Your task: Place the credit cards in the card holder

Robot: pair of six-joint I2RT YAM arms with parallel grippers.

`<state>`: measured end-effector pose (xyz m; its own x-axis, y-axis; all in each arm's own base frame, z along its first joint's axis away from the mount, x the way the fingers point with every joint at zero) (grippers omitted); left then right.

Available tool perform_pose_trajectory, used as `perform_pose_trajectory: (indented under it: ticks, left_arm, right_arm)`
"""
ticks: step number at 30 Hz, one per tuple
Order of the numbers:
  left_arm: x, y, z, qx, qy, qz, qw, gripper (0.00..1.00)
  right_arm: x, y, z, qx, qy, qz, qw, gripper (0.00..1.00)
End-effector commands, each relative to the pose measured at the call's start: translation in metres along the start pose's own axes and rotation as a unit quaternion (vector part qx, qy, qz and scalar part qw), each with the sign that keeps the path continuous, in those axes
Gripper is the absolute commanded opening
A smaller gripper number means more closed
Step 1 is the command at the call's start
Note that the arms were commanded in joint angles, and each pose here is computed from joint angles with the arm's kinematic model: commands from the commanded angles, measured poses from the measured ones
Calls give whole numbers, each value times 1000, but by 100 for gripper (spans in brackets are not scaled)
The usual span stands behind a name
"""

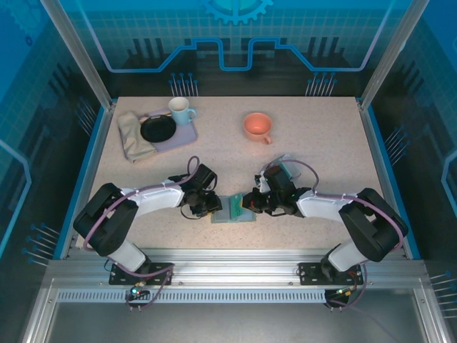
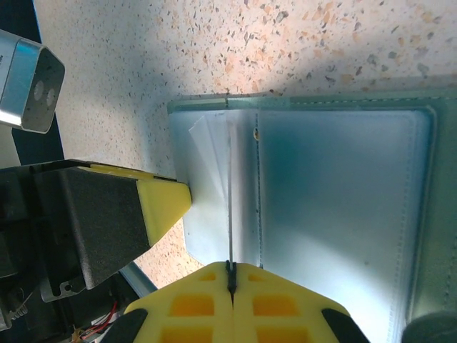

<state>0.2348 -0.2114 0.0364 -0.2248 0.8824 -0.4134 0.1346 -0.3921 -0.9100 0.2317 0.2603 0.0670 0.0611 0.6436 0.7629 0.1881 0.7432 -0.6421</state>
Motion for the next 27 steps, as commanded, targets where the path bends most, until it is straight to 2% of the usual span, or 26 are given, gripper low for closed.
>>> perform_pose_trajectory:
  ticks: [1, 5, 13, 22, 27]
  left_arm:
    - [4, 7, 6, 17, 5, -13, 1000, 29]
    - [4, 7, 6, 16, 4, -12, 1000, 29]
    - [4, 10, 6, 20, 4, -13, 1000, 29]
    - [2, 7, 6, 15, 7, -10, 1000, 29]
    - [0, 4, 5, 8, 9, -8, 1000, 33]
  right_arm:
    - [-2, 3, -1, 7, 0, -1, 1000, 1]
    - [-10, 9, 1, 16, 4, 8, 1000, 2]
    - [-4, 24, 3, 33, 7, -28, 999, 1]
    - [-5, 34, 6, 46, 7, -15, 999, 3]
    - [0, 43, 6, 48, 5, -5, 999, 7]
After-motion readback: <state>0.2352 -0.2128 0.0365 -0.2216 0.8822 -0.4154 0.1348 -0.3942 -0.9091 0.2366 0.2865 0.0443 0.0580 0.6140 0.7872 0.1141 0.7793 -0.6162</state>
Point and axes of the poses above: each hand's point on the last joint's axis, 136 mm out from that joint toward the fingers, its own y axis out along the fingers, its own x axis along the line the jaws close on, z = x × y, the point moved 2 cm from there along -y, back along the fingers, and after that the axes turned 2 degrees about y, right-handed, at the moved point
